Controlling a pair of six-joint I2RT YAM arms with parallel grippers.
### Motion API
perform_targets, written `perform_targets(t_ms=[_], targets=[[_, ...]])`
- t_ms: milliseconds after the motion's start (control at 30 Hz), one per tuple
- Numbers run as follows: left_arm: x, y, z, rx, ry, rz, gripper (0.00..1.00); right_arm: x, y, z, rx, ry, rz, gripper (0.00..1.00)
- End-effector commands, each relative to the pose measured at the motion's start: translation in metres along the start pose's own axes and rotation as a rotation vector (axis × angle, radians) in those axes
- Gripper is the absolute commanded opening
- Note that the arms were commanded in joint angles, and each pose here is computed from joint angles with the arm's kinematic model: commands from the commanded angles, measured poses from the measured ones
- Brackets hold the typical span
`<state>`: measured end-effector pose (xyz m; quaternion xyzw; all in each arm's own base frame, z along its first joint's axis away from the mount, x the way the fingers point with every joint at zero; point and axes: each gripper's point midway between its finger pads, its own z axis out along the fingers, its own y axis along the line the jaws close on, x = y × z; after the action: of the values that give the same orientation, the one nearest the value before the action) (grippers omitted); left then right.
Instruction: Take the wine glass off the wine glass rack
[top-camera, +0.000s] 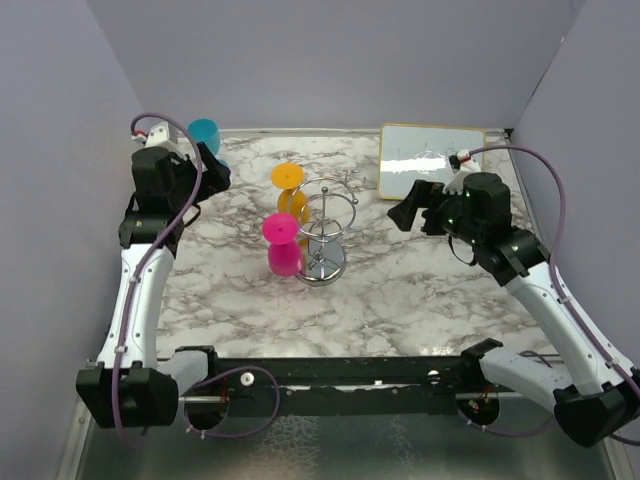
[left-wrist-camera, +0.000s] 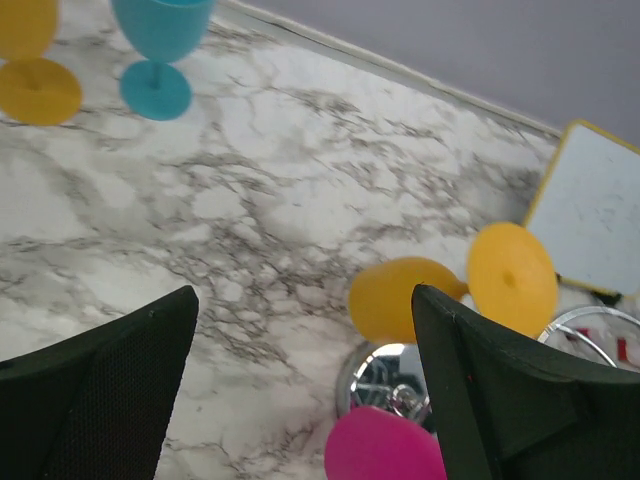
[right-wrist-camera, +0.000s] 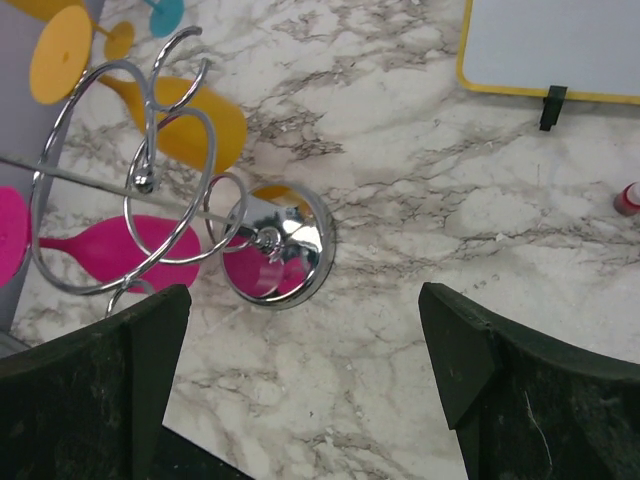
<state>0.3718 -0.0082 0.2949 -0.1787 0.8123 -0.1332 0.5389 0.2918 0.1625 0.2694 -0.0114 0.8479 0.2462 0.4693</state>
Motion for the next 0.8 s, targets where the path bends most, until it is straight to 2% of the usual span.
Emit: perform_targets(t_ms=[0,167,333,533,667,767], targets=[[0.025,-0.058,-0.029,0.298,0.037,0.049,0.9,0.015,0.011,-0.017,-0.079,0.018,0.051,1.0],[0.061,-0.08,-0.064,0.428,0.115,0.067,0.89,0.017,0.011,-0.015,-0.088,0.004,0.077,1.0],[0.079,-0.08,-0.093,0.434,0.166,-0.025,0.82,0.01,0.019,-0.007,-0.109,0.022,0.073,0.99],[0.132,-0.081,-0.102,0.447,0.38,-0.214,0.74,0.011,0.018,0.001,-0.111,0.035,0.045,0.99],[0.142,-0.076,-0.103,0.415,0.401,-0.215,0.7,0.01,0.013,0.001,-0.094,0.017,0.028,0.99],[0.149,-0.079,-0.104,0.421,0.439,-0.227,0.74,0.01,0.011,-0.002,-0.091,-0.015,0.029,0.99]])
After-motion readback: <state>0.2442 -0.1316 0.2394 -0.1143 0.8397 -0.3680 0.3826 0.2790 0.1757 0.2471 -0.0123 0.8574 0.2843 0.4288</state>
